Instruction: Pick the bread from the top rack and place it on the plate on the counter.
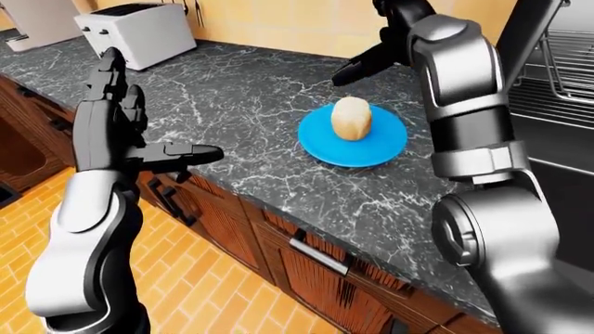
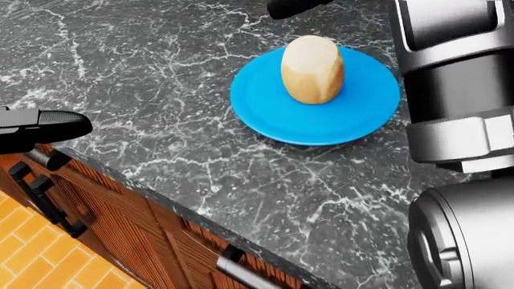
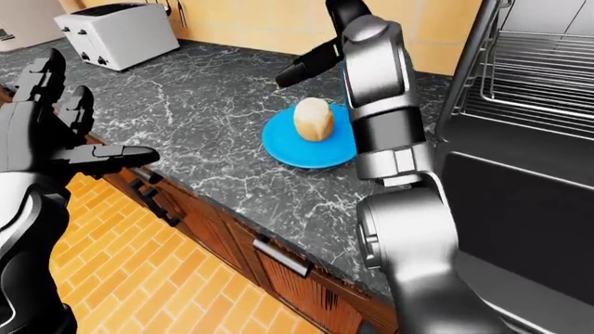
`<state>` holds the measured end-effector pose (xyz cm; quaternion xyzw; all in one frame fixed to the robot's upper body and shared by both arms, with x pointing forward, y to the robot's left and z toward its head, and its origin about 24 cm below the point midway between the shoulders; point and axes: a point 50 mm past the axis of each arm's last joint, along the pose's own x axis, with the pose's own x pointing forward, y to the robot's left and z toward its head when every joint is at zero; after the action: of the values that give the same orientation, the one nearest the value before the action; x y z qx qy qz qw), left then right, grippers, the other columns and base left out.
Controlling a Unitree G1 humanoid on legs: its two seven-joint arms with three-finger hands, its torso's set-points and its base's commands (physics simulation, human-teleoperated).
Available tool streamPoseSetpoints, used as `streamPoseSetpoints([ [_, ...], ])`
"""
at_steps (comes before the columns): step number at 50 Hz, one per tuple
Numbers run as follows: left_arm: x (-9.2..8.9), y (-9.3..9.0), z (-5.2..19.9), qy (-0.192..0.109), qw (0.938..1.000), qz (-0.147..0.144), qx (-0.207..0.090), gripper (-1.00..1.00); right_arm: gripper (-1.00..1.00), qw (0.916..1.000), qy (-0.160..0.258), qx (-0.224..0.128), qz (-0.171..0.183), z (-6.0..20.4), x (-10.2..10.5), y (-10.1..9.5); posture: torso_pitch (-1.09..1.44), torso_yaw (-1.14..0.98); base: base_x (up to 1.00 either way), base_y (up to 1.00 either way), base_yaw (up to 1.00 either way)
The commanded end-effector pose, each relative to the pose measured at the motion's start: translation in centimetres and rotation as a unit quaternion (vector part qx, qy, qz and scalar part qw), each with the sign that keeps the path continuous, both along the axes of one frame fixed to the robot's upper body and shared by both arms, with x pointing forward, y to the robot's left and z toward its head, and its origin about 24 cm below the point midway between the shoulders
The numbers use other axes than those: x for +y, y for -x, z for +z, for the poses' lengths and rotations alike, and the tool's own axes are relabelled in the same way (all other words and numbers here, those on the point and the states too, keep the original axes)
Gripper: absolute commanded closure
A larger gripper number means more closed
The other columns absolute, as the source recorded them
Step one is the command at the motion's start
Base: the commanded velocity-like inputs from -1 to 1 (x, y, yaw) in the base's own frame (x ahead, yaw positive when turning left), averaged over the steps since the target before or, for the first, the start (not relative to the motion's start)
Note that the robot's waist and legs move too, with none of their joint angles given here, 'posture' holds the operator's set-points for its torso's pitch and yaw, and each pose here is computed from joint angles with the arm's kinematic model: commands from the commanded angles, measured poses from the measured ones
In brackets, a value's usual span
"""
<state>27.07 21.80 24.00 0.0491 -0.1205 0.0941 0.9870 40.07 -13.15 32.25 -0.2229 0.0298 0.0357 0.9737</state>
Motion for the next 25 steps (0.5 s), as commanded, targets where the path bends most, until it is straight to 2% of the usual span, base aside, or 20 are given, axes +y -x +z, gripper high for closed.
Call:
streamPoseSetpoints([
  [1, 0.0, 0.5, 1.4, -0.009, 0.9992, 0.004, -0.039, -1.00, -1.00, 0.9985, -0.001, -0.055, 0.007, 3.0, 0.4, 1.2, 0.00, 0.82, 0.00, 0.00, 0.00],
  [25, -0.1, 0.4, 1.1, -0.007, 0.9993, 0.004, -0.037, -1.00, -1.00, 0.9908, -0.016, -0.132, 0.023, 6.9, 1.8, 7.5, 0.00, 0.82, 0.00, 0.00, 0.00],
])
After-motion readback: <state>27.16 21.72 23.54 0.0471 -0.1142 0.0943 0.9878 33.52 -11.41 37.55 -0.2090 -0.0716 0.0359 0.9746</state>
